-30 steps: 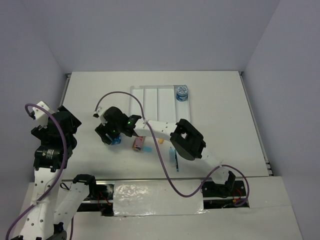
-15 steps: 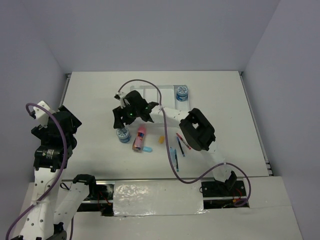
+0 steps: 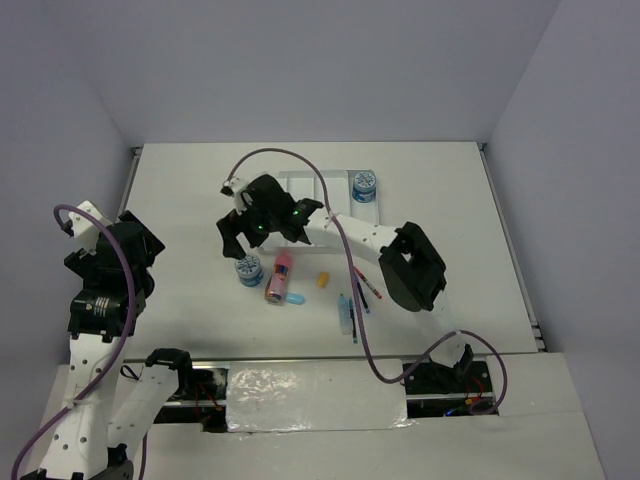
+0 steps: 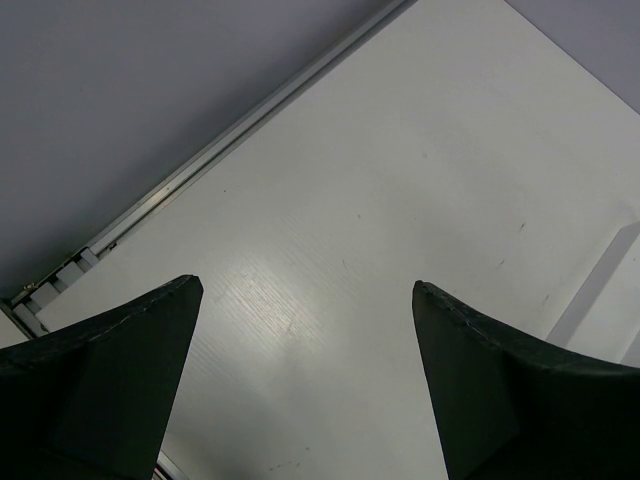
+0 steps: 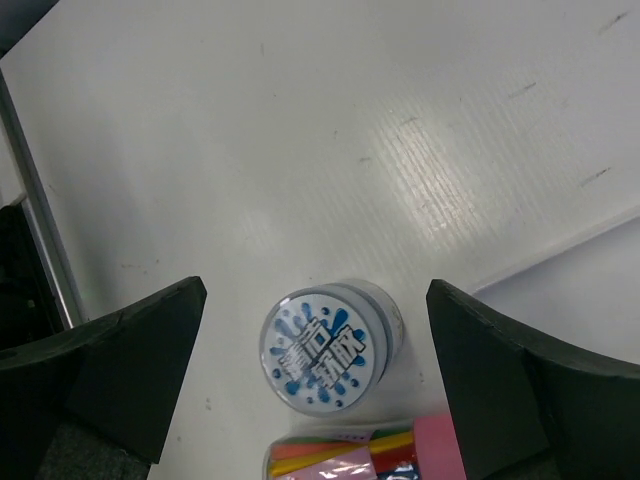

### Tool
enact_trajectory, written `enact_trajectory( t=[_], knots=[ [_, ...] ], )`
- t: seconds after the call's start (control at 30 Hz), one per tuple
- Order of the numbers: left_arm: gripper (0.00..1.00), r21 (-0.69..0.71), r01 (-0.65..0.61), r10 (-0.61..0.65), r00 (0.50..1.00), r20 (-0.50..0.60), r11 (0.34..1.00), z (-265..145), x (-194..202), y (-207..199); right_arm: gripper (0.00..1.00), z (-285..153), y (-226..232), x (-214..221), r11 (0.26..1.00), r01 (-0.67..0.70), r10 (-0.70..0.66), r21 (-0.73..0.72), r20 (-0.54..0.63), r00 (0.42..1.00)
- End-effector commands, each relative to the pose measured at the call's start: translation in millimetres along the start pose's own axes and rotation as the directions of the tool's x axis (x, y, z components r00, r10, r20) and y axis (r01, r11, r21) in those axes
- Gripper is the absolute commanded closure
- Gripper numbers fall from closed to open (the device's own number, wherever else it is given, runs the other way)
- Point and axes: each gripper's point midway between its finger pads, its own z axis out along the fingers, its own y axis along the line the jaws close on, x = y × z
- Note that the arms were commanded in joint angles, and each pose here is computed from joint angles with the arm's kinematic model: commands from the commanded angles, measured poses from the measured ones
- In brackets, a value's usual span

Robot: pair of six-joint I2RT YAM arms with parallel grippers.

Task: Sort the stationery into containers
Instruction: Pick up the stationery from the center of the board.

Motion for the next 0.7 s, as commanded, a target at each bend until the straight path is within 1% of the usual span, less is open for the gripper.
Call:
enact_trajectory(
  t=[0.0,0.13,0.23,0.27,0.33,0.4,0.67],
  knots=[
    [0.01,0.014,0.006,-0.006,1.000,0.026,1.000,2,-7,-5,0.00,-21,17,-13,0.989,0.126,-0.127,0.077,0.004,0.992],
    [0.01,0.011,0.007,-0.008,1.000,0.027,1.000,2,-7,-4,0.00,-15,20,7,0.982,0.151,-0.147,0.114,-0.049,0.988],
    [0.01,0.009,0.010,-0.010,1.000,0.030,1.000,2,-7,-3,0.00,-10,16,12,0.967,0.180,-0.168,0.182,-0.079,0.983],
    [0.01,0.009,0.008,-0.009,1.000,0.030,1.000,2,-7,-3,0.00,-8,22,13,0.962,0.193,-0.180,0.194,-0.084,0.980],
    [0.01,0.009,0.005,-0.006,1.000,0.026,1.000,2,-7,-4,0.00,-6,13,15,0.943,0.204,-0.185,0.264,-0.093,0.978],
    [0.01,0.012,0.006,-0.007,1.000,0.025,1.000,2,-7,-4,0.00,-3,7,18,0.932,0.207,-0.186,0.297,-0.098,0.978],
    [0.01,0.016,0.004,-0.004,1.000,0.026,1.000,2,-7,-5,0.00,9,-1,37,0.932,0.209,-0.173,0.296,-0.144,0.974]
  ],
)
